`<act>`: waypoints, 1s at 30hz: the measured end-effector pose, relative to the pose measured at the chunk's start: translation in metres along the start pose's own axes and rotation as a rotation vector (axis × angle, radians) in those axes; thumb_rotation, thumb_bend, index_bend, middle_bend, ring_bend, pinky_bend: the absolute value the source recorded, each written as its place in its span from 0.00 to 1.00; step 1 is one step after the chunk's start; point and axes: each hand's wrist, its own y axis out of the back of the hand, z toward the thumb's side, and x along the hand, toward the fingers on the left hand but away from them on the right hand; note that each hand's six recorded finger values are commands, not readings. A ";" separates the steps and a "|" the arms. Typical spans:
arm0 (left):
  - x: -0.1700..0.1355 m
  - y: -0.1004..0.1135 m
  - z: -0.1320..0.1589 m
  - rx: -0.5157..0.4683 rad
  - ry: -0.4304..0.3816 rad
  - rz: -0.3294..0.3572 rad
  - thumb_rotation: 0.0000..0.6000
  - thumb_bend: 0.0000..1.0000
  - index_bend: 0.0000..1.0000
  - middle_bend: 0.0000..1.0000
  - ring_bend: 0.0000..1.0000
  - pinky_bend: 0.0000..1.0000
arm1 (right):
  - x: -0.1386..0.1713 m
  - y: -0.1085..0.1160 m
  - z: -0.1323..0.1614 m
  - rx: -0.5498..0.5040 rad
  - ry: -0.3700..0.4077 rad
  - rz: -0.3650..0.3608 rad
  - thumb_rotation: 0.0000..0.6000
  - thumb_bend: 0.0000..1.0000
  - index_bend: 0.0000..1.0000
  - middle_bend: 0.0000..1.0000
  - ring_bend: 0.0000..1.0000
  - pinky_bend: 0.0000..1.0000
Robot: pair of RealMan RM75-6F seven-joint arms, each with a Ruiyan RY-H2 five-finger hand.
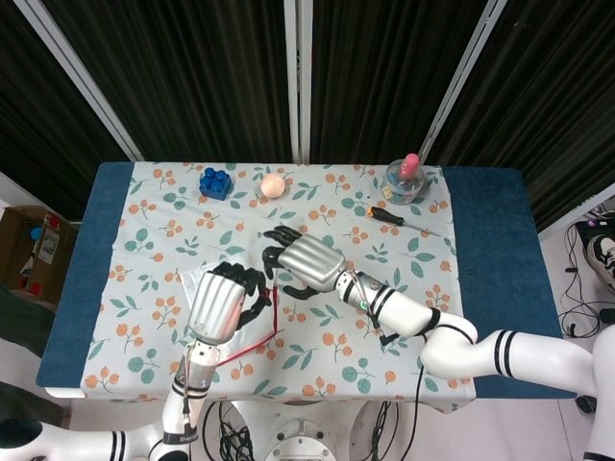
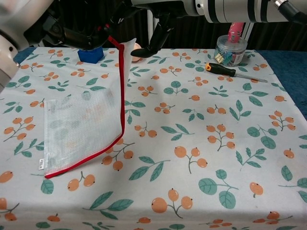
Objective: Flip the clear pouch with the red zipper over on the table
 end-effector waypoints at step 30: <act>-0.018 -0.034 -0.041 -0.086 0.108 -0.119 1.00 0.36 0.78 0.69 0.63 0.63 | 0.006 0.049 -0.006 -0.180 -0.006 -0.289 1.00 0.58 0.98 0.48 0.18 0.11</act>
